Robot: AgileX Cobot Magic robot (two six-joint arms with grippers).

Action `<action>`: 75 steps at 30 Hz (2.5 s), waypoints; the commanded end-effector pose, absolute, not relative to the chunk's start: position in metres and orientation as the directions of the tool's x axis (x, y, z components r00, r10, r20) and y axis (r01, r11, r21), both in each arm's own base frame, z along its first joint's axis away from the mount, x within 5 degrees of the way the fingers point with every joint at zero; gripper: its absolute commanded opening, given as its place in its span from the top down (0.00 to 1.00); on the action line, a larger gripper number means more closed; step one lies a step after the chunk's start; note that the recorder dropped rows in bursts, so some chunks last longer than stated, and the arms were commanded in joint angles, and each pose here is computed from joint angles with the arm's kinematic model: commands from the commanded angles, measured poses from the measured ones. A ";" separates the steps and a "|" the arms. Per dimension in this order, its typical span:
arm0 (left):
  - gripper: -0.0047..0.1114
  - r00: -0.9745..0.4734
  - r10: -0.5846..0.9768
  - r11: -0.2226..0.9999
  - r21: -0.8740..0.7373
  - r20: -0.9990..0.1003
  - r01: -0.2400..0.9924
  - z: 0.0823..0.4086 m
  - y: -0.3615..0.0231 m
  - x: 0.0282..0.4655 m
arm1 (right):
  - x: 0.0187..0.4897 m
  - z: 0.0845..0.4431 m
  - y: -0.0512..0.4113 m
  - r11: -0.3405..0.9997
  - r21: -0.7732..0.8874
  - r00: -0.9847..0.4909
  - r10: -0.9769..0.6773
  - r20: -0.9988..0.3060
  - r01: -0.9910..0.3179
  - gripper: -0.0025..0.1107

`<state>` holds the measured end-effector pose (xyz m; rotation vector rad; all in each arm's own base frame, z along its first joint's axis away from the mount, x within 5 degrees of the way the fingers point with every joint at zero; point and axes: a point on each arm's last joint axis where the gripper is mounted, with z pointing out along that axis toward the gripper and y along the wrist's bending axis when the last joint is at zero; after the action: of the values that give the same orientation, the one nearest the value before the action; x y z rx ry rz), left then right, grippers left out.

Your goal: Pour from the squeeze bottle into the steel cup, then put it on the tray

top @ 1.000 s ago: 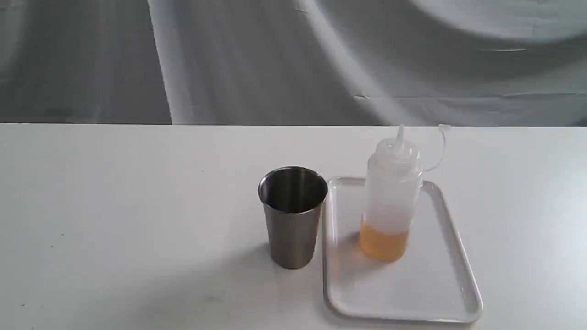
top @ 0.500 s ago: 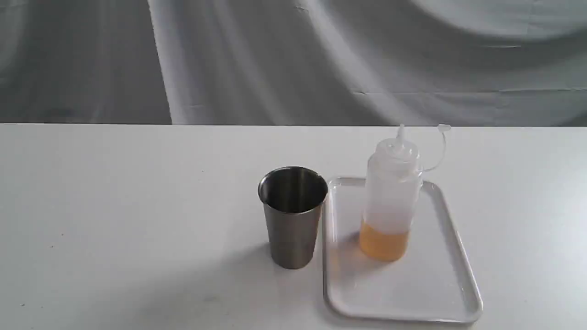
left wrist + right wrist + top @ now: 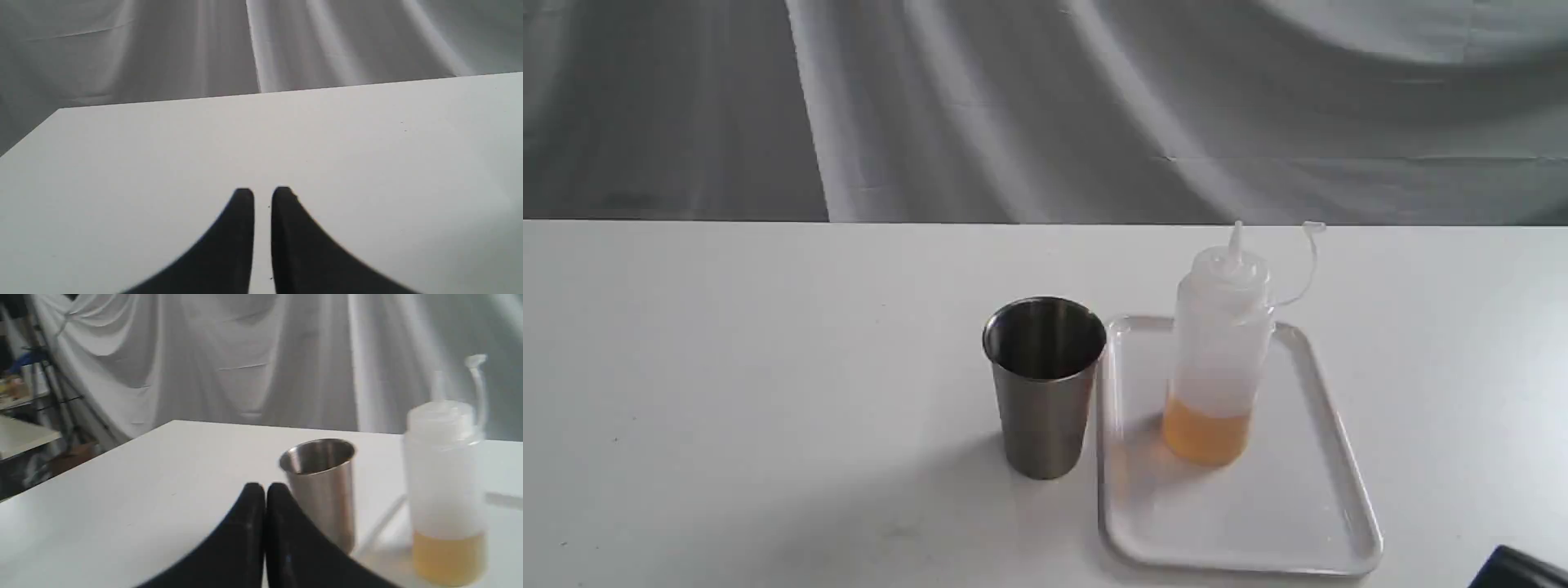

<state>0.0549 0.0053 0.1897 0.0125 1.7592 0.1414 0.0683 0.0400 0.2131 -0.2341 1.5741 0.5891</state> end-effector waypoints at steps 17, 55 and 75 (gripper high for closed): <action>0.89 -0.185 0.089 0.992 0.103 -0.979 -0.069 0.189 0.005 0.055 | 0.057 0.194 -0.010 0.967 0.189 -0.097 0.207 -0.974 0.168 0.98; 0.89 -0.185 0.089 0.992 0.103 -0.979 -0.069 0.189 0.005 0.055 | 0.053 0.183 -0.011 0.980 -0.102 -0.257 -0.056 -0.965 0.171 0.98; 0.89 -0.185 0.089 0.992 0.103 -0.979 -0.069 0.189 0.005 0.055 | 0.053 0.184 -0.011 0.980 -0.074 -0.248 -0.027 -0.968 0.182 0.98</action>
<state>0.0549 0.0053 0.1897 0.0125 1.7592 0.1414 0.0529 -0.0108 0.1837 0.1061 1.8230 -0.1942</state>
